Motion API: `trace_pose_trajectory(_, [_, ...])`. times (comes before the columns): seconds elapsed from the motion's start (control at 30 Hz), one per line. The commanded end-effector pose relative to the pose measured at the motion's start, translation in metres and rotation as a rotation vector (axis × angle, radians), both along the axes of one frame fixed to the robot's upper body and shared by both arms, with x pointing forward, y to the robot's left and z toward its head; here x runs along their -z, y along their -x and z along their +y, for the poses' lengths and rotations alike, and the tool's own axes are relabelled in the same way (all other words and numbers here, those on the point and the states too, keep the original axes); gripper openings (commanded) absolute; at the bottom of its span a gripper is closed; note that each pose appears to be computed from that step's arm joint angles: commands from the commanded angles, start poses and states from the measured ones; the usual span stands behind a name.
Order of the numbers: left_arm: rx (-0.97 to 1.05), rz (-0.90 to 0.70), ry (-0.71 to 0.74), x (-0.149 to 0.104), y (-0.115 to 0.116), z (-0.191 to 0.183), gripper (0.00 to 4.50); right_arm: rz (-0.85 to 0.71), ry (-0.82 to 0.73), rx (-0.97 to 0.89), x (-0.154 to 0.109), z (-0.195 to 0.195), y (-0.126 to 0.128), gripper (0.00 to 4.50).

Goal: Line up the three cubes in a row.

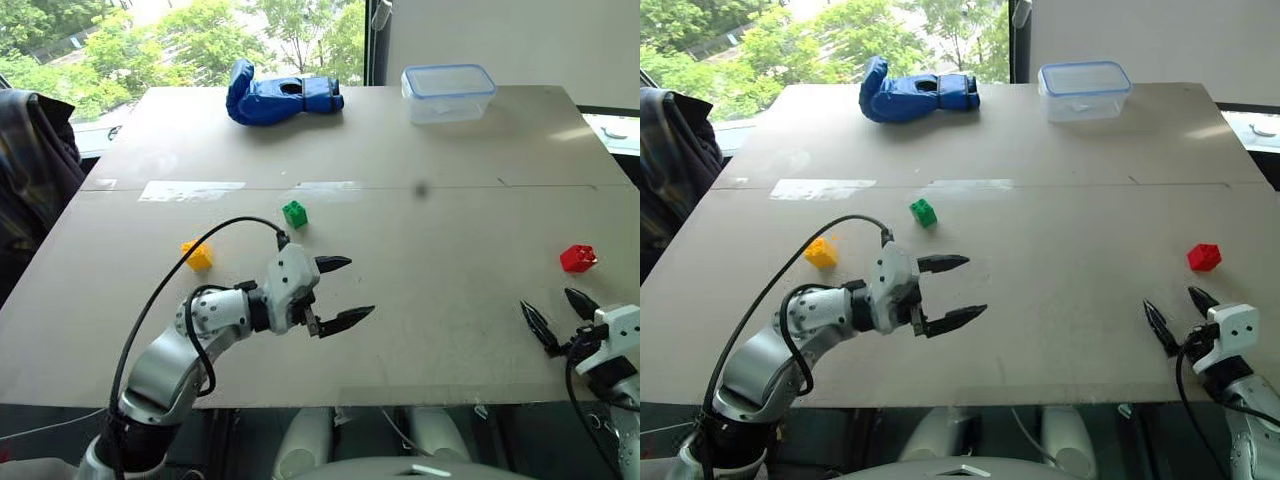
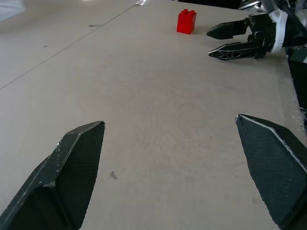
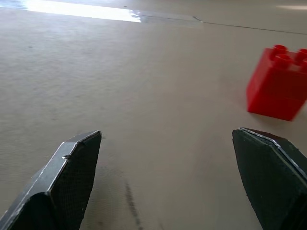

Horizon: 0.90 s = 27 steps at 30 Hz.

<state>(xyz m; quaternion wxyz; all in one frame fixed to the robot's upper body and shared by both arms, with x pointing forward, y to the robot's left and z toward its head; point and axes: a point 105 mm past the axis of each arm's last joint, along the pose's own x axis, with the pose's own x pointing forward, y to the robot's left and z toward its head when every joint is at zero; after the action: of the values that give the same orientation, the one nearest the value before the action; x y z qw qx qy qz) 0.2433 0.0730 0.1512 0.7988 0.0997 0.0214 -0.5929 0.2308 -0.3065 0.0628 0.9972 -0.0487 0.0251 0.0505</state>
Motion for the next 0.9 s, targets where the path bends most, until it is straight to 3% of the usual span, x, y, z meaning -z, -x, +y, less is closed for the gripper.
trace_pose_trajectory(0.03, [0.122,0.007,0.032,-0.019,0.009,-0.013,4.47,-0.041,0.01,0.149,-0.01,-0.028,-0.006,4.5])
trace_pose_trajectory(0.3, [0.173,-0.042,-0.064,-0.034,0.005,-0.015,4.47,-0.008,-0.007,0.129,-0.01,-0.038,-0.043,4.5])
trace_pose_trajectory(0.53, [0.118,-0.096,-0.049,-0.045,-0.003,-0.022,4.47,-0.007,-0.087,0.089,-0.018,-0.037,-0.072,4.5])
trace_pose_trajectory(0.77, [0.106,-0.126,-0.046,-0.051,-0.004,-0.026,4.47,-0.01,-0.097,0.091,-0.023,-0.041,-0.085,4.5])
trace_pose_trajectory(0.9, [0.102,-0.125,-0.043,-0.052,-0.004,-0.027,4.5,-0.015,-0.094,0.086,-0.024,-0.04,-0.086,2.73])
